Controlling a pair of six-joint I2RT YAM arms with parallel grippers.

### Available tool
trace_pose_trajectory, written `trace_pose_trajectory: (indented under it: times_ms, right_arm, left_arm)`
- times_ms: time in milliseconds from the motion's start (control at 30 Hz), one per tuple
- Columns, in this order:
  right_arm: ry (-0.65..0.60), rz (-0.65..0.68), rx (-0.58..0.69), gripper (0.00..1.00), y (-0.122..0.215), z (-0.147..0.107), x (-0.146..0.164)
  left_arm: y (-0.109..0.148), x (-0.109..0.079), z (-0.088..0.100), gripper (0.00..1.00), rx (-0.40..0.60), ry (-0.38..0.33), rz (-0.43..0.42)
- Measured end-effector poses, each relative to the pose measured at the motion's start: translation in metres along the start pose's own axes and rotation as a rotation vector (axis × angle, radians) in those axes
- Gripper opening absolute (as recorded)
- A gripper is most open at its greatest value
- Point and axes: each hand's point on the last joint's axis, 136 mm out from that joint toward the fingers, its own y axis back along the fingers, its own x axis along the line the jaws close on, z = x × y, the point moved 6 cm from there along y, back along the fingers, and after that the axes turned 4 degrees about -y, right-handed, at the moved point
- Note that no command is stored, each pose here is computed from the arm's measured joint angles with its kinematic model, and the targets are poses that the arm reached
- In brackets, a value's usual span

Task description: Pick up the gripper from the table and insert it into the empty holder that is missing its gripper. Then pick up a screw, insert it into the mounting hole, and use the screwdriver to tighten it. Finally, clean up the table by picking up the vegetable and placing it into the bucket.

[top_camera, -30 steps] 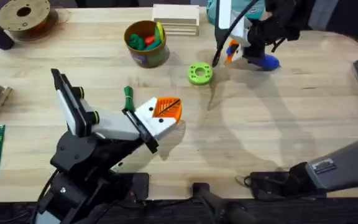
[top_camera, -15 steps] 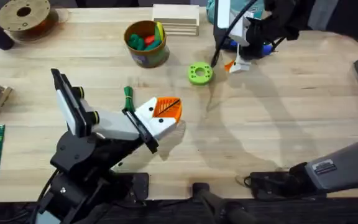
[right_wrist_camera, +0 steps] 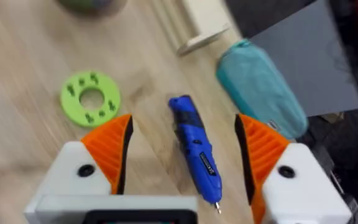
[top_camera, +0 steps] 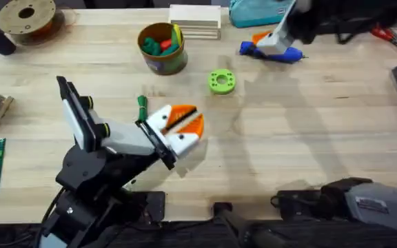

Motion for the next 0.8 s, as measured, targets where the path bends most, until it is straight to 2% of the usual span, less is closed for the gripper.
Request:
trace_pose_trajectory:
  times_ms: [67,133,167,367,500,567,700,800]
  right_arm:
    - [-0.054,-0.03,-0.037,0.89,0.023,0.007,0.0]
    - [-0.103,-0.05,-0.065,0.89,0.044,0.011,0.003]
    - [-0.127,-0.057,-0.077,0.89,0.054,0.012,0.005]
    - [-0.205,-0.077,-0.116,0.891,0.096,0.013,0.017]
    - [-0.224,-0.078,-0.119,0.892,0.111,0.01,0.023]
    - [-0.229,-0.075,-0.115,0.891,0.114,0.008,0.026]
    - [-0.236,-0.066,-0.108,0.892,0.115,0.007,0.028]
    - [-0.235,-0.053,-0.117,0.891,0.115,0.008,0.029]
  left_arm:
    - [0.0,0.0,0.0,0.583,0.0,0.0,0.0]
    - [0.0,0.0,0.0,0.864,0.0,0.0,0.0]
    - [0.0,0.0,0.0,0.956,0.001,0.005,0.0]
    - [0.0,0.001,0.0,0.985,-0.002,0.005,0.009]
    - [0.0,0.002,0.011,0.986,-0.063,-0.02,0.022]
    - [0.001,0.005,0.013,0.987,-0.068,-0.01,0.054]
    - [0.008,0.015,0.009,0.987,0.053,0.069,0.183]
    - [0.019,0.019,0.025,0.987,0.138,0.105,0.288]
